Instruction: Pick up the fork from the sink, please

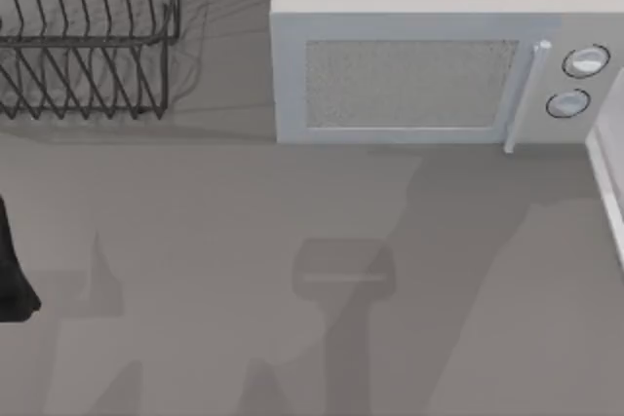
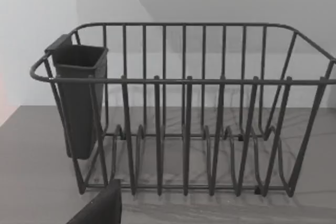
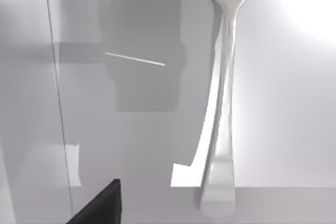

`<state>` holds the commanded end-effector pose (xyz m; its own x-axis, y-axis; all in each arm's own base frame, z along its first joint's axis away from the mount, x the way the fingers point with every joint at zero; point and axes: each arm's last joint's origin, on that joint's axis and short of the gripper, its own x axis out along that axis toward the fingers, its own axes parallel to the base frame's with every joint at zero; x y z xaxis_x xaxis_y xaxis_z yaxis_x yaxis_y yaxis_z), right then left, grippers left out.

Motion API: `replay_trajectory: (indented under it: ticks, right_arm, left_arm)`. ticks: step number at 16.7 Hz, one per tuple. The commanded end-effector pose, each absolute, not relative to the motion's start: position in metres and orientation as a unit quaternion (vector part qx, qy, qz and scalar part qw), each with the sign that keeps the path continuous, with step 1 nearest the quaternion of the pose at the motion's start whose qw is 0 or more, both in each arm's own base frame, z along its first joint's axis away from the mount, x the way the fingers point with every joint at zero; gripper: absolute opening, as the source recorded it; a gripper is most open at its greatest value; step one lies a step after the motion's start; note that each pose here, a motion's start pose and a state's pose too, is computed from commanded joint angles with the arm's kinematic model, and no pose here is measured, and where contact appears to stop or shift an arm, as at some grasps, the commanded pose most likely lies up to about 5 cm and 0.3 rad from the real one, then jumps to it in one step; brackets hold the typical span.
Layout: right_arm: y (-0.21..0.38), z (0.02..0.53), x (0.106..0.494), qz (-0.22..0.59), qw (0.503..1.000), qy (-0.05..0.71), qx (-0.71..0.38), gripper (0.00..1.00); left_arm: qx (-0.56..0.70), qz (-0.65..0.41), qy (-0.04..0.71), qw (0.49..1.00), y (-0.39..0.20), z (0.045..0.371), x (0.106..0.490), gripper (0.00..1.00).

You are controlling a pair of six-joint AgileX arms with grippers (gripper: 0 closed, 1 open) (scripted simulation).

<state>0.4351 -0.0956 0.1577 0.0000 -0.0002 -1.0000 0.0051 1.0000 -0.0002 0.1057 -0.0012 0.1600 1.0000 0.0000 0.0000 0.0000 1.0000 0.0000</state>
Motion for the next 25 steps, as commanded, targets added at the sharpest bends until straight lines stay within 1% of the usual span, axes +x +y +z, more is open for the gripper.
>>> replay_trajectory:
  ticks: [3, 7, 11, 16, 25]
  right_arm:
    - [-0.097, 0.132, 0.438, -0.002, 0.705, 0.709, 0.002, 1.0]
    - [-0.099, 0.071, 0.442, -0.004, 0.711, 0.704, 0.002, 1.0]
    - [-0.098, 0.019, 0.436, -0.004, 0.709, 0.705, 0.003, 1.0]
    - [-0.098, 0.011, 0.435, -0.004, 0.707, 0.707, 0.004, 1.0]
    - [-0.098, 0.011, 0.435, -0.004, 0.707, 0.707, 0.004, 0.32]
  left_arm:
    - [0.0, 0.0, 0.0, 1.0, -0.001, 0.16, 0.106, 1.0]
    - [0.0, 0.0, 0.0, 1.0, -0.001, 0.16, 0.106, 1.0]
    - [0.0, 0.0, 0.0, 1.0, -0.001, 0.16, 0.106, 1.0]
    - [0.0, 0.0, 0.0, 1.0, -0.001, 0.16, 0.106, 1.0]
    - [0.0, 0.0, 0.0, 1.0, -0.001, 0.16, 0.106, 1.0]
